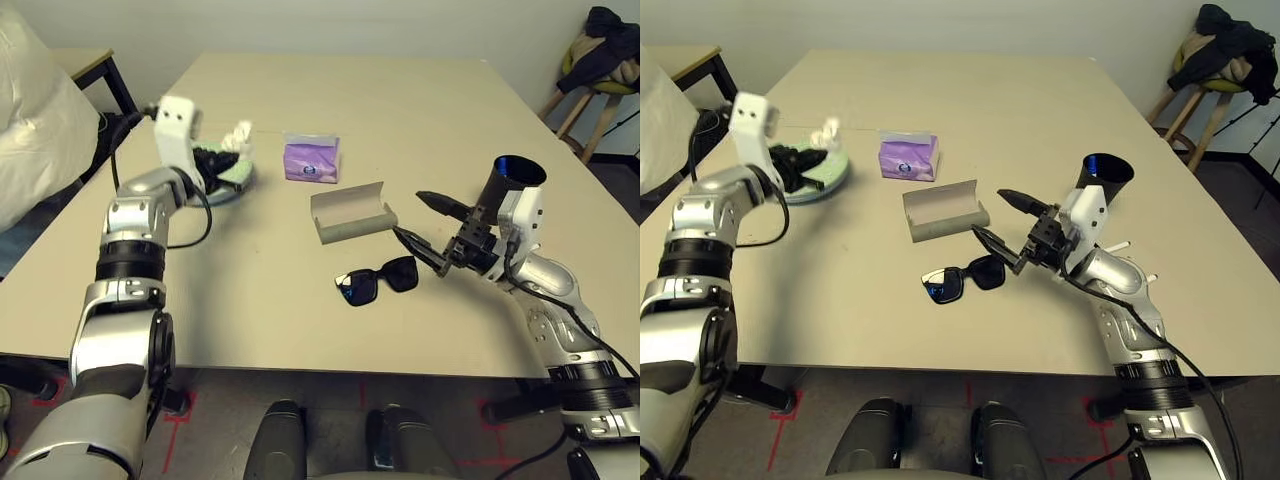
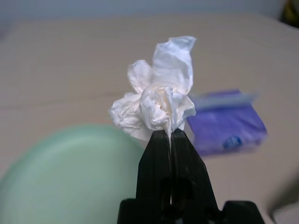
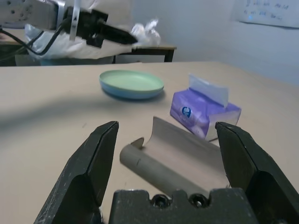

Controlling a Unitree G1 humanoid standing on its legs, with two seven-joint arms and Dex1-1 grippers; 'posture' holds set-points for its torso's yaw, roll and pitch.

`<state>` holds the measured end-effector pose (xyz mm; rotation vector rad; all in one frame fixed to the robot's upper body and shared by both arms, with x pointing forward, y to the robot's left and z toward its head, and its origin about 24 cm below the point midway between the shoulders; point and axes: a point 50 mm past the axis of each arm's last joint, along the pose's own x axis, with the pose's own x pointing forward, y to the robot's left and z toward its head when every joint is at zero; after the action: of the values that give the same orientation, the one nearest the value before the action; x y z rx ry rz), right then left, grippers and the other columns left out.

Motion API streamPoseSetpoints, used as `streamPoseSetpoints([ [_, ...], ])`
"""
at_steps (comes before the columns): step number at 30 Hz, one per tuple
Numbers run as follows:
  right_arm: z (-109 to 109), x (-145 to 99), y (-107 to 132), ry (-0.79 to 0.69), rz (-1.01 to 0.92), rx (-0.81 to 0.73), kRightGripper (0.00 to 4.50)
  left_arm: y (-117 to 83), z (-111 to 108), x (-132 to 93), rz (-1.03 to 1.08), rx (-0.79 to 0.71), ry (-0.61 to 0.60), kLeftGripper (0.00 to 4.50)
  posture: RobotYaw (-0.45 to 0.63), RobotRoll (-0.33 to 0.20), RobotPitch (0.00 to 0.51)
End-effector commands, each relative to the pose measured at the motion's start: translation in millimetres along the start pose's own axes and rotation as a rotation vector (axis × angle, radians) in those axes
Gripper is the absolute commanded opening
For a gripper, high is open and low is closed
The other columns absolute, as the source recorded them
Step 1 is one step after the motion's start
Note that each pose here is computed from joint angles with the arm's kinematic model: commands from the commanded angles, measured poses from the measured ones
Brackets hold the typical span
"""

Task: Organize and tidy the items on the table.

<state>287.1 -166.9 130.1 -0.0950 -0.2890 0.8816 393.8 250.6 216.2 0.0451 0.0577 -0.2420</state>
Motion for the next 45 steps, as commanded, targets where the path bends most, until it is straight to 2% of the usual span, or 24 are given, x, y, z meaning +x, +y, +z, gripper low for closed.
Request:
streamPoseSetpoints([
  [1, 2, 1, -5, -0.008, -0.045, 0.009, 4.50, 6, 0, 4, 0.063, -0.018, -0.005, 0.03, 0.19, 0.000, 0.039],
  [17, 4, 3, -3, -0.015, -0.051, 0.011, 4.50, 22, 4, 9, 0.226, -0.007, -0.012, 0.03, 0.18, 0.000, 0.038],
  [21, 5, 3, -2, -0.017, -0.049, 0.011, 4.50, 25, 3, 8, 0.281, 0.037, -0.012, 0.97, 0.17, 0.000, 0.038],
  [30, 9, 5, 0, -0.019, -0.048, 0.011, 4.50, 33, -4, 4, 0.358, 0.107, -0.009, 4.48, 0.17, 0.000, 0.039],
  [35, 9, 4, -1, -0.016, -0.049, 0.013, 4.50, 32, -5, 5, 0.349, 0.111, -0.009, 4.48, 0.18, 0.000, 0.039],
  [39, 8, 4, -1, -0.016, -0.049, 0.014, 4.50, 22, -3, 9, 0.240, 0.135, -0.038, 4.48, 0.18, 0.000, 0.039],
  [41, 8, 4, -2, -0.015, -0.049, 0.014, 4.50, 15, -2, 11, 0.145, 0.134, -0.057, 4.48, 0.18, 0.000, 0.039],
  [45, 7, 4, -2, -0.013, -0.055, 0.024, 4.50, -11, -8, 10, -0.217, 0.116, -0.099, 4.48, 0.18, 0.000, 0.044],
])
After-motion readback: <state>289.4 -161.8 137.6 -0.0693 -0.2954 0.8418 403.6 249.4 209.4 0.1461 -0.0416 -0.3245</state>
